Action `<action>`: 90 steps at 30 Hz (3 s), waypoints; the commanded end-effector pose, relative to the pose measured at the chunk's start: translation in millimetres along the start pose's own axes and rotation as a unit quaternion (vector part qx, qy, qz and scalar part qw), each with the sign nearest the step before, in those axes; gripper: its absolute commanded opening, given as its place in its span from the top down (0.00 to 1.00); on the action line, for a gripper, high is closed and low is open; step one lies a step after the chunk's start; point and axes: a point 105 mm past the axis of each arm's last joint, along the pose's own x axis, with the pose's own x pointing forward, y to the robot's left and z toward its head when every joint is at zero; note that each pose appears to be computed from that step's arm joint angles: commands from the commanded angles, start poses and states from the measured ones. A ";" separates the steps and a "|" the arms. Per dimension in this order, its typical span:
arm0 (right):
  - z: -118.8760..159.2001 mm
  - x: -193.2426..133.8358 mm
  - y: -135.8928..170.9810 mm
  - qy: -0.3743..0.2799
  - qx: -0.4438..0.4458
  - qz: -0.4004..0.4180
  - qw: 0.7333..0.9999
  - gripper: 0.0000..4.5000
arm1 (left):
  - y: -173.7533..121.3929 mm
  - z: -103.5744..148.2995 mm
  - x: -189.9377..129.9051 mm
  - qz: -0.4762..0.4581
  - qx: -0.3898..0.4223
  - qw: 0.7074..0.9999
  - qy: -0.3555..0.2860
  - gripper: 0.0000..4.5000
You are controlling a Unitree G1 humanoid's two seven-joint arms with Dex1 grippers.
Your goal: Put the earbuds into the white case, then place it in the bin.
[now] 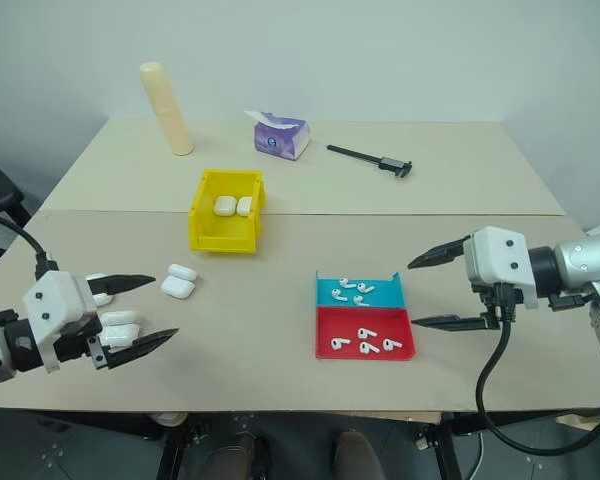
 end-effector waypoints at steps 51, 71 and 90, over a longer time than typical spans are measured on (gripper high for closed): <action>1.8 5.8 14.5 0.008 0.042 0.003 0.999 0.01 | 22.4 -62.7 -22.3 0.289 -0.393 0.810 0.326 0.00; -0.6 1.7 25.7 0.023 0.054 -0.010 0.998 0.01 | 33.1 -82.1 3.2 0.328 -0.452 0.764 0.324 0.00; -5.0 5.3 26.5 0.028 0.057 -0.019 0.998 0.01 | 30.5 -85.5 14.6 0.361 -0.482 0.734 0.316 0.00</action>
